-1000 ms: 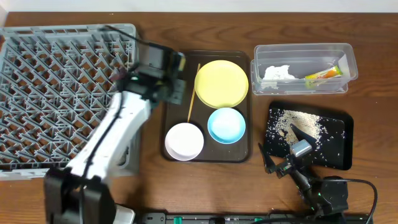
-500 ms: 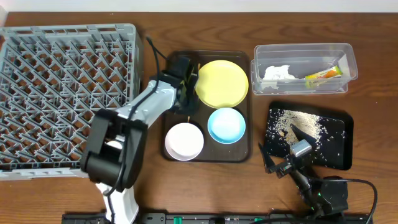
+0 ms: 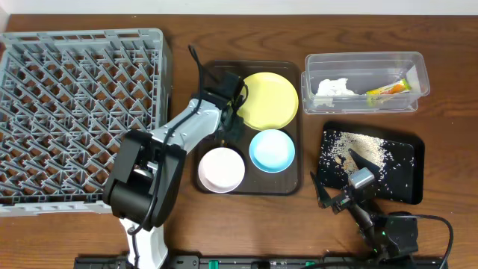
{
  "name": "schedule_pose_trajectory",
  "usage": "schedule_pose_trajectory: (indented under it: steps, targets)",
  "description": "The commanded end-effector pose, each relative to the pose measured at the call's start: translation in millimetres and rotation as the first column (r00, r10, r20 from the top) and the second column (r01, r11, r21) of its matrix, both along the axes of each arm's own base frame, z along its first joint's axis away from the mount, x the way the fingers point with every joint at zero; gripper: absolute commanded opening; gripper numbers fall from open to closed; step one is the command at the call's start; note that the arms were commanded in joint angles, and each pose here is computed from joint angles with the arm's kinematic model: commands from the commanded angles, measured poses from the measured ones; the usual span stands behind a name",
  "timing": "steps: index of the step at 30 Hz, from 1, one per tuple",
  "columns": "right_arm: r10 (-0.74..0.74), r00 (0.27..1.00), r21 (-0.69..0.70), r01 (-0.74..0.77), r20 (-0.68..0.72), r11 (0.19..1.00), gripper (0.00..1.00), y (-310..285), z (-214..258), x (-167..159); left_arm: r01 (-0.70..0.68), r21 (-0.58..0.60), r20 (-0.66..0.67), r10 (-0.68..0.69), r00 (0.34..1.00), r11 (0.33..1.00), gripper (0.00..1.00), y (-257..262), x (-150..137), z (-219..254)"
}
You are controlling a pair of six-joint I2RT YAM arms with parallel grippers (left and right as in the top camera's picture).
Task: Sort waste into correct bins and load items into the dishwasher
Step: 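Move the left gripper back and pinch the second chopstick, then lift the chopstick and drop it into the dish rack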
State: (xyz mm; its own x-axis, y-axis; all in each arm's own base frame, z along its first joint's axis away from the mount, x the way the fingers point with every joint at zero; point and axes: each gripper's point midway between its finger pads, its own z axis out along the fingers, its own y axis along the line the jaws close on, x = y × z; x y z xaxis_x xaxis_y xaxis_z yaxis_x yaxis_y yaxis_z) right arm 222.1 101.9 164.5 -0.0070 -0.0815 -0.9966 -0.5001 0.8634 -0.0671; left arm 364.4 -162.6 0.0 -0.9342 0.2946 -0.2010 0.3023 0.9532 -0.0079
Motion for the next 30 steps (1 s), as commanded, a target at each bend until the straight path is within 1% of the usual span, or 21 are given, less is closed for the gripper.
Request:
schedule_pose_trajectory:
  steps: [1, 4, 6, 8, 13, 17, 19, 21, 23, 27, 28, 30]
  targets:
    - [-0.001, 1.0, -0.007, 0.001, 0.008, 1.0, 0.99, 0, -1, 0, -0.077, 0.116, -0.023, 0.08, 0.997, 0.99, 0.06, 30, -3, -19]
    - [-0.001, 1.0, -0.007, 0.001, 0.008, 1.0, 0.99, 0, 0, 0, -0.085, 0.115, -0.019, 0.088, 0.996, 0.99, 0.06, 33, 0, -8]
    - [-0.001, 1.0, -0.007, 0.001, 0.008, 1.0, 0.99, 0, 0, 0, -0.072, 0.108, 0.003, 0.072, 0.997, 0.992, 0.06, 33, 5, 9]
    - [-0.001, 1.0, -0.007, 0.001, 0.008, 1.0, 0.99, 0, -1, 0, -0.057, 0.092, 0.046, 0.053, 0.998, 0.994, 0.06, 33, 12, 33]
    - [-0.001, 1.0, -0.007, 0.001, 0.008, 1.0, 0.99, 0, 0, 0, -0.085, 0.025, 0.188, 0.079, 0.979, 0.996, 0.06, 38, 25, 95]
    - [-0.001, 1.0, -0.007, 0.001, 0.008, 1.0, 0.99, 0, -1, 0, -0.087, -0.014, 0.269, 0.087, 0.959, 0.996, 0.06, 39, 23, 135]
    - [-0.001, 1.0, -0.007, 0.001, 0.008, 1.0, 0.99, 0, 0, 0, -0.079, -0.015, 0.297, 0.08, 0.951, 0.997, 0.06, 42, 19, 150]
    - [-0.001, 1.0, -0.007, 0.001, 0.008, 1.0, 0.99, 0, -1, 0, -0.103, 0.031, 0.323, 0.087, 0.942, 0.994, 0.06, 56, 13, 163]
    - [-0.001, 1.0, -0.007, 0.001, 0.008, 1.0, 0.99, 0, 0, 0, -0.156, 0.116, 0.342, 0.108, 0.933, 0.981, 0.06, 80, 4, 174]
    - [-0.001, 1.0, -0.007, 0.001, 0.008, 1.0, 0.99, 0, 0, 0, -0.266, 0.271, 0.372, 0.154, 0.915, 0.925, 0.06, 126, -4, 184]
    - [-0.001, 1.0, -0.007, 0.001, 0.008, 1.0, 0.99, 0, 0, 0, -0.289, 0.293, 0.377, 0.167, 0.911, 0.912, 0.06, 136, -4, 185]
    - [-0.001, 1.0, -0.007, 0.001, 0.008, 1.0, 0.99, 0, 0, 0, -0.316, 0.298, 0.371, 0.196, 0.908, 0.901, 0.06, 147, -3, 182]
